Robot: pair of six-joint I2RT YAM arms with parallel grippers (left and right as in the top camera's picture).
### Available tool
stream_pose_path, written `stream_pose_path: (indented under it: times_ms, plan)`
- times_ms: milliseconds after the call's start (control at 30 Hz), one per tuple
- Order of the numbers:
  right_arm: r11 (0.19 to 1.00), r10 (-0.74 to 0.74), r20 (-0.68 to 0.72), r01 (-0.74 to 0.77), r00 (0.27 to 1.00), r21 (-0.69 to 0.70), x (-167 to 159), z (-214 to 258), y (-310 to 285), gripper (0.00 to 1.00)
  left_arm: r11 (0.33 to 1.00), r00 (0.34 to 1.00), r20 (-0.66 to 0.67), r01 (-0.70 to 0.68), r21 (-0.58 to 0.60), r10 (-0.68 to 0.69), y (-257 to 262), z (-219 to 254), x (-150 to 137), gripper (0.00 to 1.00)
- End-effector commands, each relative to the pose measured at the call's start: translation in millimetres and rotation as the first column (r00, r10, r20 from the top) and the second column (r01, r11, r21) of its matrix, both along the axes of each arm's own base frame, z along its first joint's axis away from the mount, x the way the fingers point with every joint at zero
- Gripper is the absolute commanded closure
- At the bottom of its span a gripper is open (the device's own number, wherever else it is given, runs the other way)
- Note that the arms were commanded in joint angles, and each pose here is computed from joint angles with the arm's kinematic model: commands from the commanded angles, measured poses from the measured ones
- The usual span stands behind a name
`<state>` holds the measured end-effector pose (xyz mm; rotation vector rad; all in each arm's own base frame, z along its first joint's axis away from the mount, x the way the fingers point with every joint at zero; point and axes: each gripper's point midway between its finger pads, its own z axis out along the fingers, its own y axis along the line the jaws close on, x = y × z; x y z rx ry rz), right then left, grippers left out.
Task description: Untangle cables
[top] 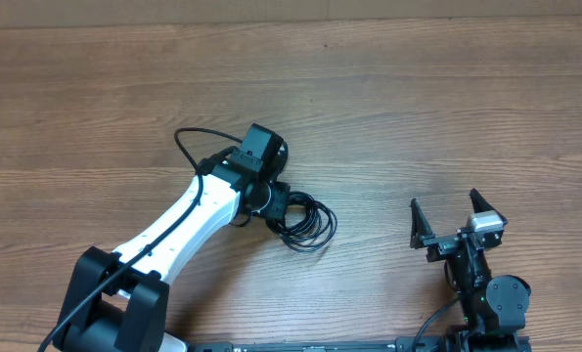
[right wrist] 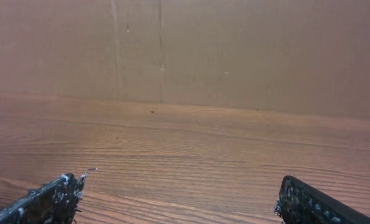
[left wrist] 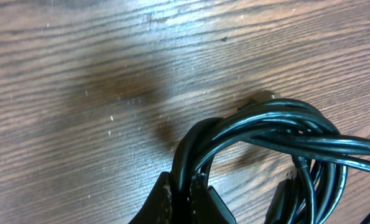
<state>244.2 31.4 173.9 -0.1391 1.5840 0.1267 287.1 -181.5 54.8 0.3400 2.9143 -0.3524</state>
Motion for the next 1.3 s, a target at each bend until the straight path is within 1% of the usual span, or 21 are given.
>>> stream_pose_path:
  times_ms: [0,67,267,500,767,1067,1267]
  plan:
    - [1.000,-0.005,0.005,0.005,1.000,-0.001,0,-2,-1,0.00,0.999,0.999,0.016,-0.035,-0.026,0.036,-2,17,4,0.96]
    - [1.000,-0.005,0.005,0.005,1.000,-0.001,0,-2,-1,0.00,0.999,0.999,-0.001,-0.032,-0.031,0.032,-3,20,0,0.96]
    - [1.000,-0.005,0.005,0.005,1.000,-0.001,0,-2,-1,0.00,0.995,0.999,-0.036,-0.010,-0.104,0.006,-14,43,-8,0.96]
    - [1.000,-0.005,0.005,0.005,1.000,-0.001,0,-2,-1,0.00,0.990,0.999,0.037,-0.001,-0.143,0.006,-16,77,-6,0.96]
    - [1.000,-0.005,0.005,0.005,1.000,-0.001,0,-2,-1,0.00,0.981,0.991,0.131,0.015,-0.192,0.011,-14,112,-10,0.96]
    - [1.000,-0.005,0.005,0.005,1.000,-0.001,0,-2,-1,0.00,0.976,0.986,0.169,0.028,-0.217,0.009,-16,124,-9,0.96]
    - [1.000,-0.005,0.005,0.005,1.000,-0.001,0,-2,-1,0.00,0.972,0.982,0.183,0.074,-0.222,-0.032,-30,125,-15,0.96]
